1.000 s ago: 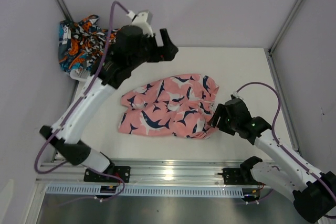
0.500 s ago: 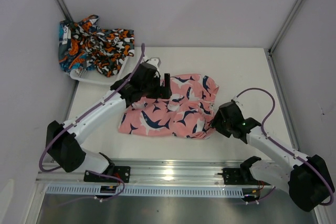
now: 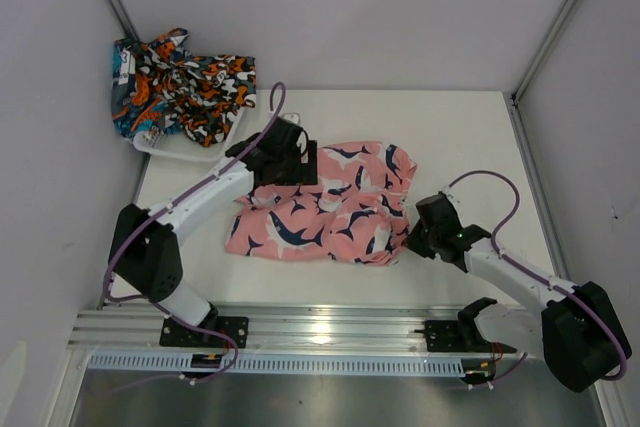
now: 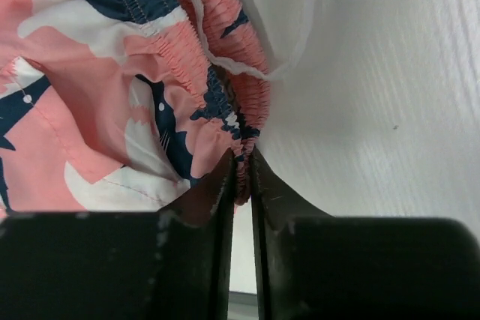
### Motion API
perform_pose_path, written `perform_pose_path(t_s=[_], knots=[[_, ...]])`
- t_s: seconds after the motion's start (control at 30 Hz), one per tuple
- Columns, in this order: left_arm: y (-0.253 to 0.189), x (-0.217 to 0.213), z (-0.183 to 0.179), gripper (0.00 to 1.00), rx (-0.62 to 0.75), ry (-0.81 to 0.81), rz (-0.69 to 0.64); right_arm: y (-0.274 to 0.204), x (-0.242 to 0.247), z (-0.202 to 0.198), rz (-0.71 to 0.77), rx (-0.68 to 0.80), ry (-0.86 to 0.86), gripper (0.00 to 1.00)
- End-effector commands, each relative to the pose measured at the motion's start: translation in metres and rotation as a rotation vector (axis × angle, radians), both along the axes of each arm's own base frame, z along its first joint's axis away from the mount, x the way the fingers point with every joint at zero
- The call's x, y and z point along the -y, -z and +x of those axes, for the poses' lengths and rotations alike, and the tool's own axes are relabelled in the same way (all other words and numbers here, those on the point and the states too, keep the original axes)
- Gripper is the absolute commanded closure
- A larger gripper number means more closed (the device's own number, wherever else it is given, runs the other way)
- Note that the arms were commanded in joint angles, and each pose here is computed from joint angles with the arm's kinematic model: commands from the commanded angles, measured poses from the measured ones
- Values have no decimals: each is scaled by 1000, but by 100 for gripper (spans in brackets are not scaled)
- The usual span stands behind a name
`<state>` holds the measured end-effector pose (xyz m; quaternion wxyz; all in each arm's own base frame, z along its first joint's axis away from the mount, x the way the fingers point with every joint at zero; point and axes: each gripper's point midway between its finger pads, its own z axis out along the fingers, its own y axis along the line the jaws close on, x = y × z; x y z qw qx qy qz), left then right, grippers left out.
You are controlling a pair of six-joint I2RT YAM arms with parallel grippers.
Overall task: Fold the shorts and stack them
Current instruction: Flatten the shorts out
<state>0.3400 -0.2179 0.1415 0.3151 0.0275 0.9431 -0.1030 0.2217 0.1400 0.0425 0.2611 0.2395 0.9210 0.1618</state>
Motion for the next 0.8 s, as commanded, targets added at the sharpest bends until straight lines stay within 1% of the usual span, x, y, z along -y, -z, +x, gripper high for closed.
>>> perform_pose_path(t_s=[0.0, 0.03, 0.13, 0.27, 0.33, 0.5, 0.57, 0.6, 0.7, 0.73, 0.77], knots=[[-33, -24, -1, 1, 90, -70, -32, -5, 3, 15, 28, 28, 30, 97], [-34, -29, -1, 1, 91, -79, -30, -6, 9, 15, 17, 14, 43, 100], [-26, -43, 5, 1, 63, -109, -3, -23, 31, 18, -15, 45, 113, 100], [-2, -51, 17, 1, 14, -150, 47, -47, 62, 14, -72, 109, 208, 100], [16, -58, 18, 1, -22, -182, 78, -50, 70, 12, -89, 103, 217, 100], [32, -79, 18, 1, -35, -240, 53, -42, 91, 13, -145, 63, 250, 100], [39, -94, 17, 1, -40, -274, 46, -38, 102, 17, -157, 49, 274, 100], [44, -98, 14, 1, -49, -280, 41, -39, 104, 18, -161, 49, 276, 100], [44, -109, 10, 1, -24, -316, -12, -35, 116, 21, -180, 42, 300, 100], [37, -112, 10, 1, 1, -327, -33, -34, 118, 21, -186, 42, 296, 100], [48, -118, 1, 1, -21, -339, -33, -33, 120, 22, -177, 41, 301, 100]])
